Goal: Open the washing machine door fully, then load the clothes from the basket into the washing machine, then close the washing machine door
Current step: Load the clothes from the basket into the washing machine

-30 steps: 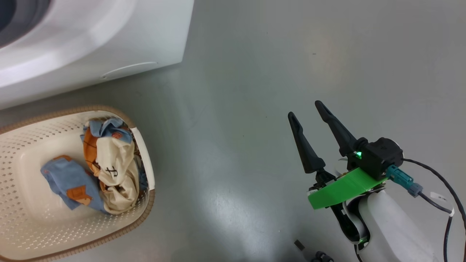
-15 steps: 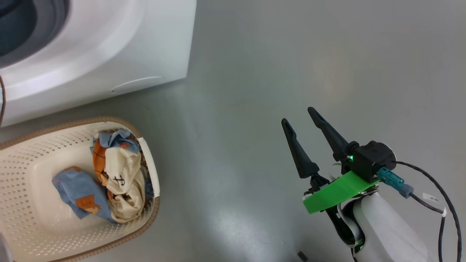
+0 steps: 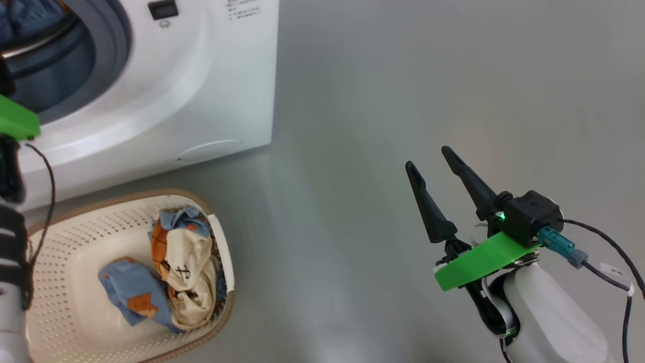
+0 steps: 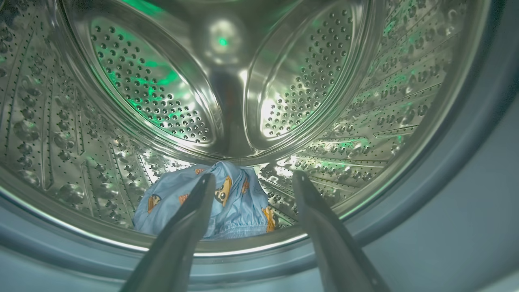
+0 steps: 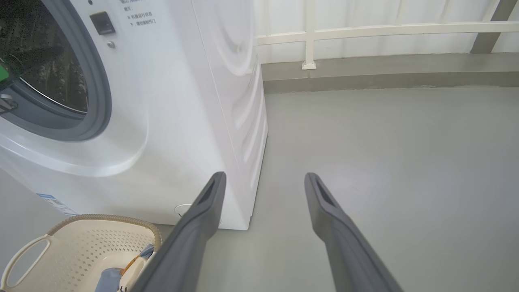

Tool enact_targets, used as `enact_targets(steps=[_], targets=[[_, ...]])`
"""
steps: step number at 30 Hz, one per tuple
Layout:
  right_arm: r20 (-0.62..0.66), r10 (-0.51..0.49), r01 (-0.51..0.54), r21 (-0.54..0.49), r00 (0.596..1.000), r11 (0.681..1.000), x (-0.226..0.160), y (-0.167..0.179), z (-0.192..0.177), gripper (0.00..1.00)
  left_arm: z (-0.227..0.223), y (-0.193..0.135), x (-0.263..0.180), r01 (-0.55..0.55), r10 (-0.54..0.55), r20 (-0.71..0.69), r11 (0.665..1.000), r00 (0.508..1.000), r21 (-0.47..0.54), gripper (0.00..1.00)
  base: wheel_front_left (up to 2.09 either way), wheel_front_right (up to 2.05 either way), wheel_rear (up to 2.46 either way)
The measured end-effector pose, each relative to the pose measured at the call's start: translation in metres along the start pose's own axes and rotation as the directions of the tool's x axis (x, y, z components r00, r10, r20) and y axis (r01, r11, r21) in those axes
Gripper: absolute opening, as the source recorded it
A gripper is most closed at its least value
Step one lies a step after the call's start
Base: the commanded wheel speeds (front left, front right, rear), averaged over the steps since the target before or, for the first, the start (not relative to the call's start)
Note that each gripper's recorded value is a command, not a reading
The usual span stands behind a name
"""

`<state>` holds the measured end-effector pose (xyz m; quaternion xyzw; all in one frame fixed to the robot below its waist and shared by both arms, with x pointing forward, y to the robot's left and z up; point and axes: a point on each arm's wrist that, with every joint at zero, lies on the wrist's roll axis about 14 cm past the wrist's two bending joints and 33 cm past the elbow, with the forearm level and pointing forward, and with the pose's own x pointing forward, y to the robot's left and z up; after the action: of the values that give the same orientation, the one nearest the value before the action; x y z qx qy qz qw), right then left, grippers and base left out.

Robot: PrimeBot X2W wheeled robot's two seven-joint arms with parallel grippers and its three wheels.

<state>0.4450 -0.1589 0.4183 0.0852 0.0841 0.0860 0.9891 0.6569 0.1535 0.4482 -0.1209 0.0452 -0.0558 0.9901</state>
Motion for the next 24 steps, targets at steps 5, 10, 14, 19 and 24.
enact_targets(steps=[5, 10, 14, 19, 24], targets=[[0.045, -0.001, 0.001, 0.004, 0.999, 1.000, -0.002, 0.000, 0.018, 1.00, 0.012, -0.003, -0.021, 0.016, -0.017, 0.022, 1.000, 1.000, 0.025, 1.00, 0.00, 0.00, 0.00], [0.084, 0.010, -0.011, 0.012, 0.996, 1.000, -0.005, 0.004, 0.034, 1.00, 0.014, -0.001, -0.048, 0.017, -0.018, 0.018, 0.999, 1.000, 0.037, 1.00, 0.00, 0.00, 0.00], [0.104, 0.024, -0.026, 0.010, 0.994, 1.000, -0.011, 0.010, 0.042, 1.00, 0.020, 0.002, -0.072, 0.013, -0.014, 0.031, 0.999, 0.999, 0.039, 1.00, 0.00, 0.00, 0.00], [0.124, 0.036, -0.038, 0.013, 0.992, 0.999, -0.021, 0.015, 0.052, 1.00, 0.026, 0.002, -0.103, 0.008, -0.010, 0.052, 1.000, 0.999, 0.027, 1.00, 0.00, 0.00, 0.00], [0.151, 0.045, -0.049, 0.021, 0.988, 0.999, -0.032, 0.020, 0.062, 1.00, 0.033, 0.007, -0.136, -0.008, 0.006, 0.075, 1.000, 0.997, 0.026, 1.00, 0.00, 0.00, 0.00]])
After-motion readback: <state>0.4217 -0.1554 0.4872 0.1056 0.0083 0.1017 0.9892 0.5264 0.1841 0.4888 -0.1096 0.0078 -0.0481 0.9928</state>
